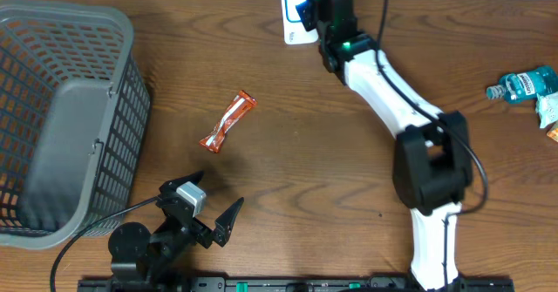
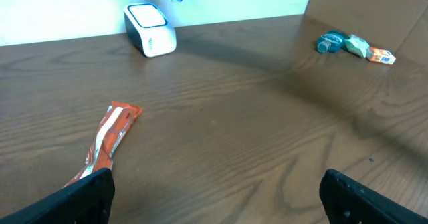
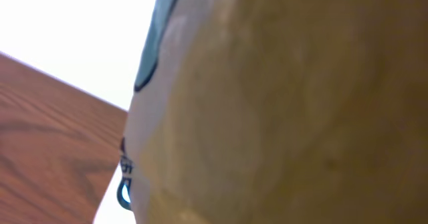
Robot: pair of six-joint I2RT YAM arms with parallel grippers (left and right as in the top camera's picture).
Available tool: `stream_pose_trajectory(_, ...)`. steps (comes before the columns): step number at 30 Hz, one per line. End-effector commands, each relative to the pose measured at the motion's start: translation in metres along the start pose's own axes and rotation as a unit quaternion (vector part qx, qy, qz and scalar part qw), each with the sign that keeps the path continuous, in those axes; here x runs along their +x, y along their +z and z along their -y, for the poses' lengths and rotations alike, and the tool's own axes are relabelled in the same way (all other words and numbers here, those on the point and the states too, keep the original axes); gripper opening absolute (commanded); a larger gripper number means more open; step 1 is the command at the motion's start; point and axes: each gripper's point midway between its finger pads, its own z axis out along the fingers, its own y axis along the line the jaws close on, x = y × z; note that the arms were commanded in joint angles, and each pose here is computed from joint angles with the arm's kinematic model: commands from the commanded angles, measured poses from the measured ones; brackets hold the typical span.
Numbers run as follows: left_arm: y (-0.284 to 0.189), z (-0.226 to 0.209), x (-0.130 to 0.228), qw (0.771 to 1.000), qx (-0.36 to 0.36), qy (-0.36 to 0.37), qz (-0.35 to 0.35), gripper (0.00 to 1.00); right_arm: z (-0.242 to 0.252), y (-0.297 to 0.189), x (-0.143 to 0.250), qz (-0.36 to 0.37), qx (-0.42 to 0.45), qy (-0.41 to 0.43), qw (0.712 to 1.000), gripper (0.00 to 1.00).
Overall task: Scan the item barcode
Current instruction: 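Carry the snack bag to the far right and release it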
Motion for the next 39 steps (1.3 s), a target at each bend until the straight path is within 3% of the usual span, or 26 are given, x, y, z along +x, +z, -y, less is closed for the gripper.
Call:
stream_pose_trajectory(1, 0.0, 0.001, 0.0, 1.0, 0.001, 0.01, 0.002, 0.98, -0.008, 0.016, -0.014, 0.013, 0.03, -0.07, 0.997, 0.01)
stream_pose_trajectory(9, 0.0, 0.001, 0.0, 1.0, 0.001, 0.01, 0.002, 0.98, -0.05, 0.043, -0.005, -0.003, 0.069, -0.198, 0.978, 0.01)
stream_pose_trajectory(18, 0.0, 0.001, 0.0, 1.0, 0.001, 0.01, 0.002, 0.98, -0.051, 0.044, 0.008, -0.028, 0.106, -0.212, 0.971, 0.01)
stream_pose_trajectory(24, 0.0, 0.001, 0.0, 1.0, 0.001, 0.01, 0.002, 0.98, -0.021, 0.02, 0.012, -0.116, 0.143, -0.211, 0.96, 0.01)
stream_pose_trajectory(33, 0.0, 0.001, 0.0, 1.0, 0.001, 0.01, 0.002, 0.98, 0.085, -0.063, 0.013, -0.222, 0.168, -0.06, 0.959, 0.01)
stream_pose_trajectory(39, 0.0, 0.001, 0.0, 1.0, 0.001, 0.01, 0.002, 0.98, 0.158, -0.092, 0.075, -0.31, 0.174, 0.069, 0.932, 0.01)
